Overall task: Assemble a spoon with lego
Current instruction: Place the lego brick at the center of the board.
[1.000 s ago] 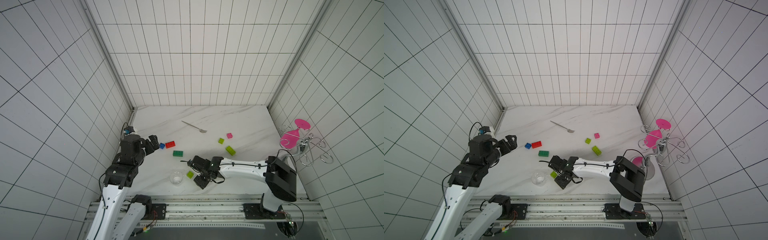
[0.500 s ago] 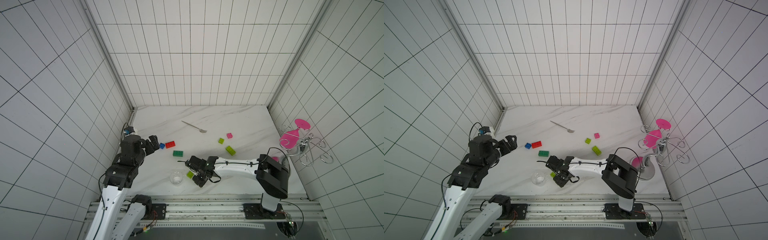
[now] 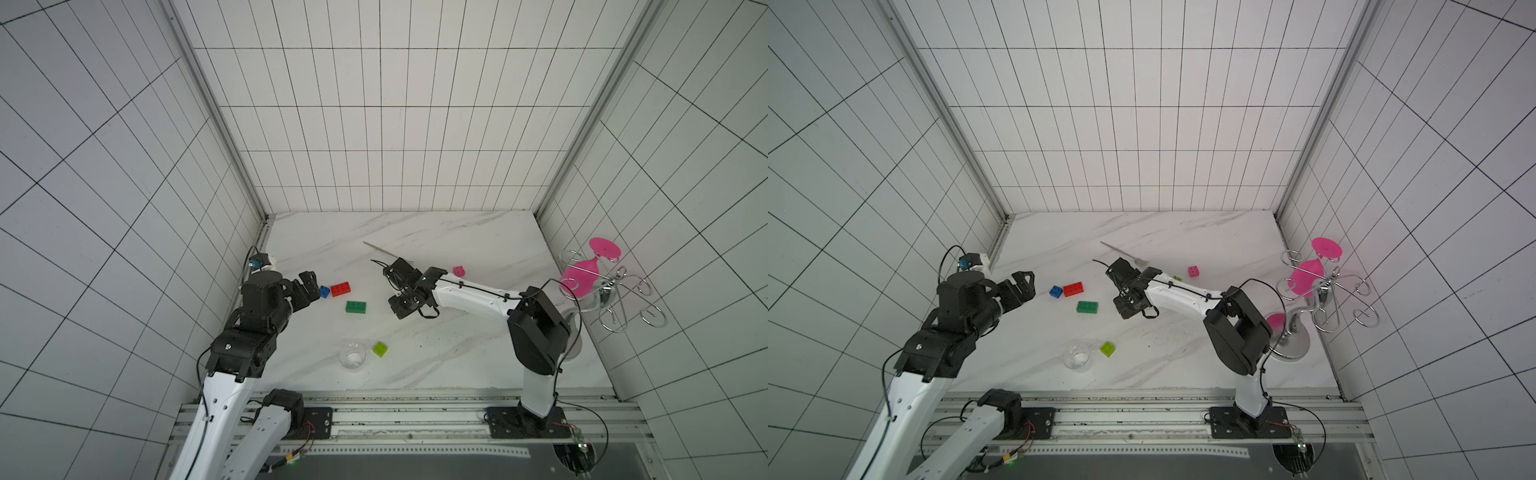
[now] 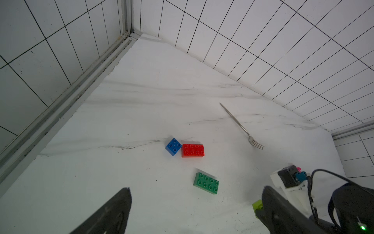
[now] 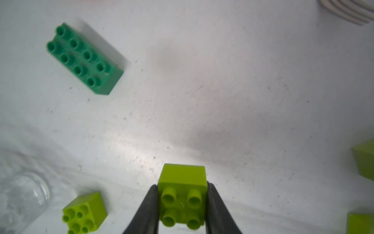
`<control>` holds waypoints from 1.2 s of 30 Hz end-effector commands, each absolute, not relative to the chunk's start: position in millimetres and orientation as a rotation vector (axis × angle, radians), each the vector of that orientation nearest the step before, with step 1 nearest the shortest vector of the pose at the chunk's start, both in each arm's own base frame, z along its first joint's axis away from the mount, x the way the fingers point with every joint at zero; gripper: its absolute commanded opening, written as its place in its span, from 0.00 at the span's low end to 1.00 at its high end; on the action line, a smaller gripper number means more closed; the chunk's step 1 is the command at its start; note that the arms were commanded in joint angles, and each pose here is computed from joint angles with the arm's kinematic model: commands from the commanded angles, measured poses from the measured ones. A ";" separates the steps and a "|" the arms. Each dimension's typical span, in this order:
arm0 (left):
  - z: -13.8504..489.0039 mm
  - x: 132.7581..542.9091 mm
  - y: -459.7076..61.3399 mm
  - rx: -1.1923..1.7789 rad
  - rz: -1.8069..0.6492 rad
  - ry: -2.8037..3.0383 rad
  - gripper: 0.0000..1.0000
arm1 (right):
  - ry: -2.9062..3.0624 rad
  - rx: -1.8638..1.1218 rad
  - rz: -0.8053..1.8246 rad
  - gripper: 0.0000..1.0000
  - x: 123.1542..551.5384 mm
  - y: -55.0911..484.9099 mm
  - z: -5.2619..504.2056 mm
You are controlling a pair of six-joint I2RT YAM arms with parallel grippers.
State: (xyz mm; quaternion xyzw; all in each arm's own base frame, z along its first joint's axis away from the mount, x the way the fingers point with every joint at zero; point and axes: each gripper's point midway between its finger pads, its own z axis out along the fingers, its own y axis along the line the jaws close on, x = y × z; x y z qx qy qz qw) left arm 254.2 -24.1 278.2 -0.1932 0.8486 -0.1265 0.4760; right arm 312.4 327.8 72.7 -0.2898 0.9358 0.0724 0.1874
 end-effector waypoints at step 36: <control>275.7 260.6 -86.0 -0.165 -0.555 2.102 0.97 | 2.716 -0.059 0.284 0.62 343.4 291.4 87.2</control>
